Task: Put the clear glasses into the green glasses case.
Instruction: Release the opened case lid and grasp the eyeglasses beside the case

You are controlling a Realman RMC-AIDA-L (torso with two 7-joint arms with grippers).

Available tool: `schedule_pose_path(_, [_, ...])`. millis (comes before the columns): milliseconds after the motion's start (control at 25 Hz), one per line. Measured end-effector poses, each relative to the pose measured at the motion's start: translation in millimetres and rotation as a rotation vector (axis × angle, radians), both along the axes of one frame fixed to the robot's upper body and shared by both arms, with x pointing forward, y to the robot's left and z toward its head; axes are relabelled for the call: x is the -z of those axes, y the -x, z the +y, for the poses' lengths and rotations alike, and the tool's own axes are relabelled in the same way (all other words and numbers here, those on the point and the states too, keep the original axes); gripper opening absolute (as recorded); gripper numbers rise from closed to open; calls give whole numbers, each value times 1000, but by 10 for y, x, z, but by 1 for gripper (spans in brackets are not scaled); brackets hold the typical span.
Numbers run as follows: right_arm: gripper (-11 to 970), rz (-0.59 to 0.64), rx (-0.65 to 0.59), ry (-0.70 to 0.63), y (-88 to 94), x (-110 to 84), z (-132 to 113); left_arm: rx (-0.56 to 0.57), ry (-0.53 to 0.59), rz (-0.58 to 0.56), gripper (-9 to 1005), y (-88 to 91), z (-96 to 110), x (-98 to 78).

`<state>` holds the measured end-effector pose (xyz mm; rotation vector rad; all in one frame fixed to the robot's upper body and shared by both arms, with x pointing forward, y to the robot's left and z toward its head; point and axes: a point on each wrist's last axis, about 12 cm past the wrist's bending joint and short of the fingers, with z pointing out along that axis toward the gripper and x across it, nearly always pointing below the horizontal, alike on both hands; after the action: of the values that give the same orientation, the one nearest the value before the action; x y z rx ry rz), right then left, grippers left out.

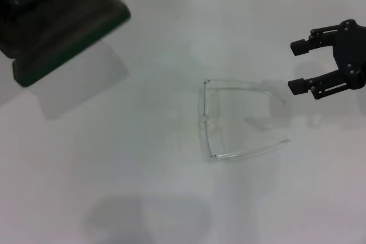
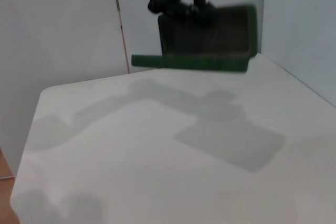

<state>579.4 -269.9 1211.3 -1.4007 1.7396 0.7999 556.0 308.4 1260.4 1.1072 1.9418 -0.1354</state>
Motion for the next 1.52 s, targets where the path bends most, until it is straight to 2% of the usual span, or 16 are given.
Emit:
schedule_pose_path(120, [827,0,2,-1,-1,7,1,26,-134,28,166,-29,-151,36])
schedule_pose_path(320, [827,11,18,-3,28,59,-38,140,-318,41,166,-6,-505,102])
schedule_pose_path(480, [827,19,40,-6,61,114,-87,215,-370,46,166,28,-703,199])
schedule_pose_path(640, [827,23,52,-1,123,187,-161,244,-411,33,165,52,-826,308])
schedule_pose_path(800, [828,29,15,76,162,223,-203,221,-425,26,165,58,-815,366])
schedule_pose_path(920, [828,32,6,147,133,148,-152,172,-387,19,165,39,-732,332])
schedule_pose_path(1040, [828,15,-41,206,116,35,-8,125,-339,8,164,44,-614,281])
schedule_pose_path(1160, [827,-27,-106,314,38,-130,235,77,-267,-2,164,71,-466,235])
schedule_pose_path(1240, [827,-57,-139,434,-101,-343,564,51,-220,-7,164,88,-379,216])
schedule_pose_path(1400, [828,-53,-115,507,-211,-571,974,-2,-121,-16,163,142,-193,201])
schedule_pose_path(1520, [828,-18,-52,596,-261,-732,1305,-20,-89,-20,162,161,-129,197])
